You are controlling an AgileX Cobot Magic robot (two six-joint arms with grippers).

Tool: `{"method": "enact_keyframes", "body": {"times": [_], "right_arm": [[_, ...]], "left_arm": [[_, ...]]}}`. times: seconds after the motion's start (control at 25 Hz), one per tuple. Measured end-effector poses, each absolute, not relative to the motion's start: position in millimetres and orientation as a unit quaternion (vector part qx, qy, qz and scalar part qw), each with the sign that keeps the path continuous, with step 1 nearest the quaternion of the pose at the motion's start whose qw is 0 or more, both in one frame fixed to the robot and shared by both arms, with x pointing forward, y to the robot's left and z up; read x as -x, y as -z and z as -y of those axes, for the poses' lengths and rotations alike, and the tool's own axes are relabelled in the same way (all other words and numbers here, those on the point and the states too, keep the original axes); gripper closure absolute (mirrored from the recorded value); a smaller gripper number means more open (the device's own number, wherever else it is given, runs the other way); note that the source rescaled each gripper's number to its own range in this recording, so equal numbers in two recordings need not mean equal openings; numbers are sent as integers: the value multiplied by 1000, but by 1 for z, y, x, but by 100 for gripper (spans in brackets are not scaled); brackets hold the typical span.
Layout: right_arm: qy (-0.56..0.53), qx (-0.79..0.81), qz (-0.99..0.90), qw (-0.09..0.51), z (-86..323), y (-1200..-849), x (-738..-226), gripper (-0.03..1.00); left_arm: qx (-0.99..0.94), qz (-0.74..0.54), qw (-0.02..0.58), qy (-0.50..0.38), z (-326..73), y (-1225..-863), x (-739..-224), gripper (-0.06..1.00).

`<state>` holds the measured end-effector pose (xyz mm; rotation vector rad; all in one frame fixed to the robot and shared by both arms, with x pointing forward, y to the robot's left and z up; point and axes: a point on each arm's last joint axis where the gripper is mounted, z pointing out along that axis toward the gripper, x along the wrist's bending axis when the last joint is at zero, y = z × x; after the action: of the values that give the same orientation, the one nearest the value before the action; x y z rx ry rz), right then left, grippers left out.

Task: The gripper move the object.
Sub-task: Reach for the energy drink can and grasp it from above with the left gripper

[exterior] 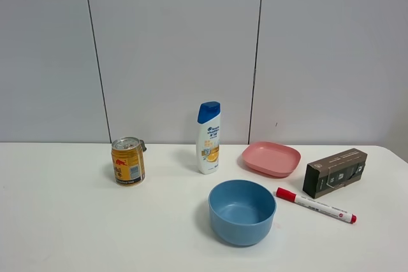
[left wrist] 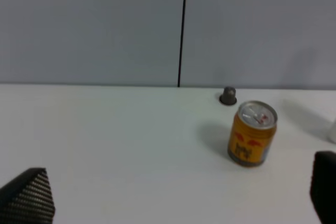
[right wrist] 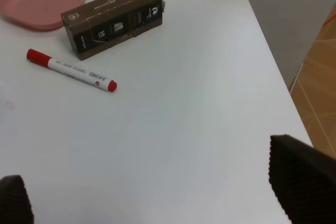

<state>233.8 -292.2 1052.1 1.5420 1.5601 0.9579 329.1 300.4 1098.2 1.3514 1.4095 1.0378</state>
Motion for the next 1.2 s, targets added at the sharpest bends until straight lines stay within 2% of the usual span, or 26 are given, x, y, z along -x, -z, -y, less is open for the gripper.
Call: {"method": "enact_keyframes", "body": {"times": [0.36,0.56,0.8,0.92,1.2], "right_arm": [[-373,-600,-607,365,292,-1052,-234,-3],[-373,-600,-607,365,292,-1052,-234,-3],[-373,-600,-607,365,292,-1052,-234,-3],[-373,-600,-607,365,292,-1052,-234,-3],[-373,-600,-607,365,292,-1052,-234,-3]], "left_arm": [[-570,-547,413,-452,-306,-1088,-391,-6],[-616,-479,425,-458,-285,-1078,-426,-6],[-658,-453,429,-421,-256,-1042,-467,-6],[-676,-443,419,-415,-249,-1018,-487,-6],[-695,-388,438,-417,-235,-976,-517,-6]]}}
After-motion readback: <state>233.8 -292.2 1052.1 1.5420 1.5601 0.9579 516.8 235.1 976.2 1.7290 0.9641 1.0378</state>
